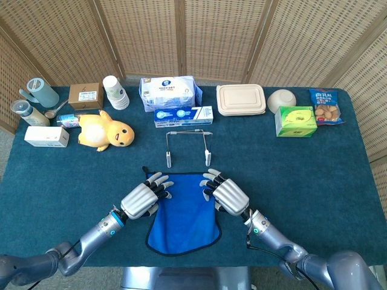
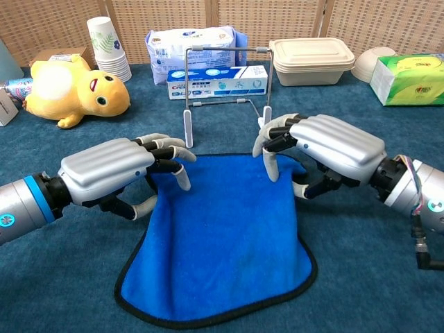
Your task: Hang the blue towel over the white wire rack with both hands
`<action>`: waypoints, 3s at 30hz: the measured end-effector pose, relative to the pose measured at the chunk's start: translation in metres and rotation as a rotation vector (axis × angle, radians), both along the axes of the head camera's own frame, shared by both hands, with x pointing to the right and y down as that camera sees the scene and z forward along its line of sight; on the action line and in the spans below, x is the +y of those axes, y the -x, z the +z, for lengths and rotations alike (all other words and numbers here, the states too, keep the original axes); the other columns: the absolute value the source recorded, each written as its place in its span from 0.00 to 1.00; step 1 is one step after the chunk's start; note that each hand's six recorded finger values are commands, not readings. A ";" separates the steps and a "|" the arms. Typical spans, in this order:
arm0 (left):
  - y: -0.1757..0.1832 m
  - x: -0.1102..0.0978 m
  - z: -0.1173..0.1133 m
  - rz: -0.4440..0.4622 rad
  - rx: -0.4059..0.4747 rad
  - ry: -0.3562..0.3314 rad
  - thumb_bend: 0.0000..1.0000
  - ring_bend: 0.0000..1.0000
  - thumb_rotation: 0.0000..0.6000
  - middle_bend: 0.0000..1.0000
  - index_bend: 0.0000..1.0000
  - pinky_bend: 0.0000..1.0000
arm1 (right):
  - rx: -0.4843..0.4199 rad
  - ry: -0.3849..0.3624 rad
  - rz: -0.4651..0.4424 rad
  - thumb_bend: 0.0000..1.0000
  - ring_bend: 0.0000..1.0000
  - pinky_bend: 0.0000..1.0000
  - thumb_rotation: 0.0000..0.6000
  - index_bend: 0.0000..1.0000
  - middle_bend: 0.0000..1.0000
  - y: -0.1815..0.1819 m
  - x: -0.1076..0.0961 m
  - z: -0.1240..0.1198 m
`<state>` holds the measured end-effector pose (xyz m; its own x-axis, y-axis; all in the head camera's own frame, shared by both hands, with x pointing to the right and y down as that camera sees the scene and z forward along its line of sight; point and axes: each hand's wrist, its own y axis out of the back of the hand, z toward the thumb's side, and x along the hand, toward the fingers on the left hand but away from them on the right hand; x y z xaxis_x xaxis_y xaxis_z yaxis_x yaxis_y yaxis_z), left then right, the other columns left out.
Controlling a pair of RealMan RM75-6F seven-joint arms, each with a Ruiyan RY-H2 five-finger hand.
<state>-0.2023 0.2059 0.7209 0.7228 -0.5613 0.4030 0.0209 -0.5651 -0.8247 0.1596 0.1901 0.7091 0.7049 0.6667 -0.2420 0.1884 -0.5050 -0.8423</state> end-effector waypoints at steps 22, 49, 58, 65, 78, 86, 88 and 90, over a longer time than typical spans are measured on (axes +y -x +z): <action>0.006 -0.006 -0.005 -0.035 0.024 -0.003 0.66 0.18 1.00 0.32 0.77 0.03 | -0.024 0.019 -0.020 0.44 0.28 0.17 1.00 0.93 0.50 0.006 0.004 -0.001; 0.030 -0.029 -0.061 -0.181 0.171 -0.059 0.66 0.25 1.00 0.41 0.82 0.03 | -0.210 -0.030 0.164 0.45 0.34 0.18 1.00 1.00 0.55 0.006 -0.031 -0.064; 0.037 -0.048 -0.096 -0.241 0.241 -0.111 0.65 0.26 1.00 0.42 0.82 0.04 | -0.263 -0.061 0.234 0.45 0.35 0.18 1.00 1.00 0.56 0.002 -0.054 -0.100; 0.045 -0.064 -0.121 -0.303 0.294 -0.130 0.65 0.26 1.00 0.43 0.82 0.04 | -0.284 -0.085 0.266 0.45 0.35 0.18 1.00 1.00 0.56 -0.001 -0.070 -0.122; 0.060 -0.108 -0.155 -0.439 0.363 -0.153 0.65 0.26 1.00 0.43 0.82 0.04 | -0.332 -0.110 0.364 0.45 0.35 0.18 1.00 1.00 0.56 -0.005 -0.114 -0.154; 0.057 -0.133 -0.162 -0.496 0.400 -0.142 0.65 0.26 1.00 0.43 0.82 0.04 | -0.349 -0.089 0.408 0.45 0.35 0.18 1.00 1.00 0.56 -0.004 -0.137 -0.159; 0.056 -0.139 -0.162 -0.503 0.404 -0.145 0.64 0.26 1.00 0.43 0.82 0.04 | -0.354 -0.082 0.422 0.45 0.35 0.18 1.00 1.00 0.56 -0.003 -0.142 -0.158; 0.055 -0.145 -0.163 -0.511 0.410 -0.148 0.64 0.26 1.00 0.43 0.82 0.04 | -0.360 -0.079 0.436 0.45 0.35 0.18 1.00 1.00 0.56 -0.003 -0.147 -0.158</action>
<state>-0.2573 0.0613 0.5578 0.4295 -0.9019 0.0450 -0.5509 -0.3012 -0.7784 0.1626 0.0429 0.5506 0.3897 0.9206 0.0243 0.6470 -0.2549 -0.7186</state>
